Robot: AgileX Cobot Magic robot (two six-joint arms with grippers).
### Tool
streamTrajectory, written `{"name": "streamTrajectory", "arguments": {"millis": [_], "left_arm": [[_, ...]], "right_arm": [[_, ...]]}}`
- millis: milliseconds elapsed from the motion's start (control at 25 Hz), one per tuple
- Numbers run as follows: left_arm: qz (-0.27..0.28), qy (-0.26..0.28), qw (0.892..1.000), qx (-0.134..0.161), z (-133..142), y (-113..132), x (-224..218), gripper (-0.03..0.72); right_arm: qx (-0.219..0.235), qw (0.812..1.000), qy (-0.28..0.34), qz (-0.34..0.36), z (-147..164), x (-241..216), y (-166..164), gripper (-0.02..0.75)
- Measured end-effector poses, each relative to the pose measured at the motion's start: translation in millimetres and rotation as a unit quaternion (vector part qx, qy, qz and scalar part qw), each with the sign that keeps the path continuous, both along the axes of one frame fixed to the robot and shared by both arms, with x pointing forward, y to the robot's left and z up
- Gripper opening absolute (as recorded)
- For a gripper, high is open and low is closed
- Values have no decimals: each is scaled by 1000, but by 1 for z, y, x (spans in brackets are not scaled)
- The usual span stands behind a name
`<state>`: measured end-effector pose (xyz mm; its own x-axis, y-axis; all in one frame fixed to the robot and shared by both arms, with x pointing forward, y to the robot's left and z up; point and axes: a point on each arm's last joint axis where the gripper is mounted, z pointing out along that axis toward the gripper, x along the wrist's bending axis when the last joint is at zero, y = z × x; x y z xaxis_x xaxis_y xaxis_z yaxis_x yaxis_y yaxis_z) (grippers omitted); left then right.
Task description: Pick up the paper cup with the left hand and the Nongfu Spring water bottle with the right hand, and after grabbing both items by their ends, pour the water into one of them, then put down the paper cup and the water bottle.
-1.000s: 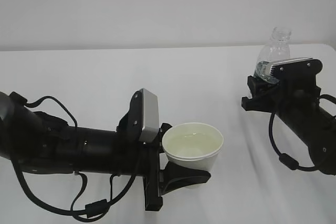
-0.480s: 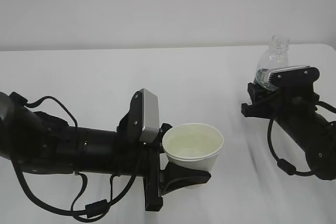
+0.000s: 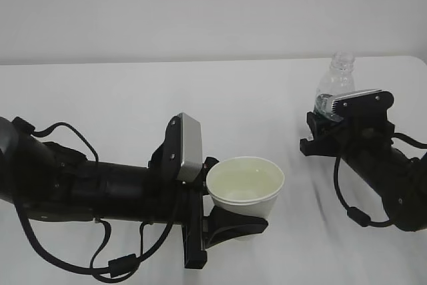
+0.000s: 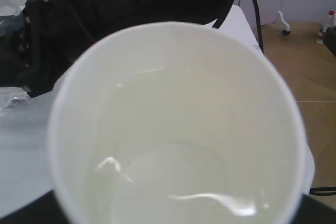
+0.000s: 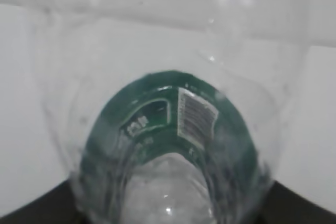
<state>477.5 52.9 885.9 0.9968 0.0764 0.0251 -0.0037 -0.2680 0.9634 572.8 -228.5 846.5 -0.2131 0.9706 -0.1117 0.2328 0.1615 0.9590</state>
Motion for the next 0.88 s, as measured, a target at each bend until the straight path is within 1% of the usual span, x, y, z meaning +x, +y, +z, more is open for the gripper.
{"name": "streamTrajectory", "arguments": {"millis": [320,520,880], "left_arm": [[0,0,1000,0,0,0,0,403],[0,0,1000,1,0,0,0,403],[0,0,1000,1,0,0,0,403]], "right_arm": [[-1,1000,1,2,-5,4,1,357],[-3,1000,9,7,-14,5,2,357],[-4,1000,7,12,-15,6,3,357]]}}
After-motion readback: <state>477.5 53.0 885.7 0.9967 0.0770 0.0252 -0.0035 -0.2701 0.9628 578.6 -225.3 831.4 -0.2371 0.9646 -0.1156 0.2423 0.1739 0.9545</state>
